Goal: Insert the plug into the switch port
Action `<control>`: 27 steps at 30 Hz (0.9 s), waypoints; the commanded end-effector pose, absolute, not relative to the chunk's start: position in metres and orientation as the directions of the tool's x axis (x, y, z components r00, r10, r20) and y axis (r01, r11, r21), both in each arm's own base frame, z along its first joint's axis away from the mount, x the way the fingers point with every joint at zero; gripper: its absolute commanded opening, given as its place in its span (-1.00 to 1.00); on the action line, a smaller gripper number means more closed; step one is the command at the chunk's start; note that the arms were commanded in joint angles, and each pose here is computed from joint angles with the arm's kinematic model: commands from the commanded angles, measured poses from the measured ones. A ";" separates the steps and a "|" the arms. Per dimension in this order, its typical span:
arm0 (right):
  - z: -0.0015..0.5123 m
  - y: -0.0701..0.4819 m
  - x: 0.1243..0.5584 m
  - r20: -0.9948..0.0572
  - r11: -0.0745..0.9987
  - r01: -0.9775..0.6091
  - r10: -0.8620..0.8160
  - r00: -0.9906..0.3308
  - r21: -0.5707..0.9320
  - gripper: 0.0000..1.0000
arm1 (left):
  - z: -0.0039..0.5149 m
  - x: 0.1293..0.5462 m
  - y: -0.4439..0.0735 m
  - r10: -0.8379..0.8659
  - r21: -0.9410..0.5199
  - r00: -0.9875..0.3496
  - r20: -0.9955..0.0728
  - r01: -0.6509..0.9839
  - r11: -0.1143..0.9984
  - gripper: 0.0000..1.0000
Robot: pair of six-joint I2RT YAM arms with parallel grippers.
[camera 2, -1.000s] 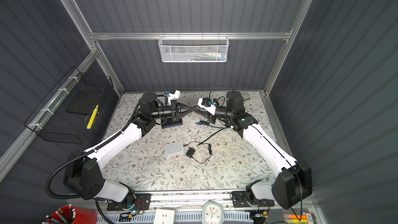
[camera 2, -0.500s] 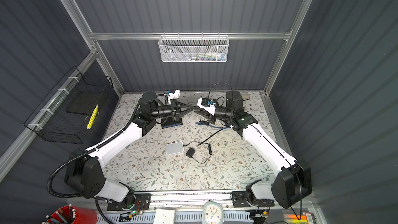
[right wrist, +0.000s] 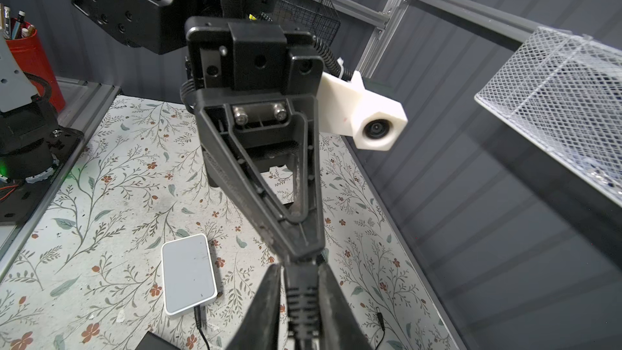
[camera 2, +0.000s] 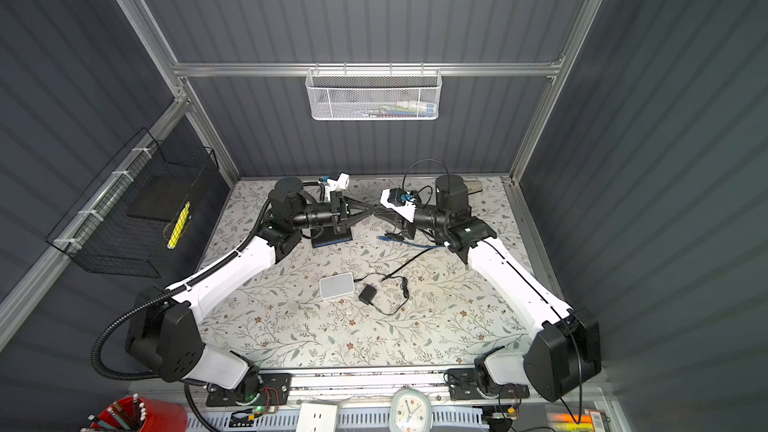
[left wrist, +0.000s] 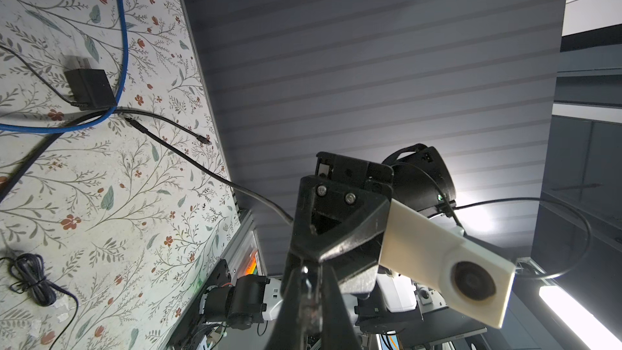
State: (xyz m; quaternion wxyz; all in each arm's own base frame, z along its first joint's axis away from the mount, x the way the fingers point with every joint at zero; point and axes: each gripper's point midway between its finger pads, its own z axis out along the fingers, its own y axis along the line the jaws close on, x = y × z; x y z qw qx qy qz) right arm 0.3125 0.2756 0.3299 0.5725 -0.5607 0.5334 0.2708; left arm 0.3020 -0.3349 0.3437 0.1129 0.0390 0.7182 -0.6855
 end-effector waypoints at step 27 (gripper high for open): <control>0.326 0.231 0.261 -0.971 0.376 -0.905 -0.203 0.126 -0.196 -0.97 | 0.174 0.236 -0.167 0.478 -0.291 -0.745 -0.465 0.639 0.713 1.00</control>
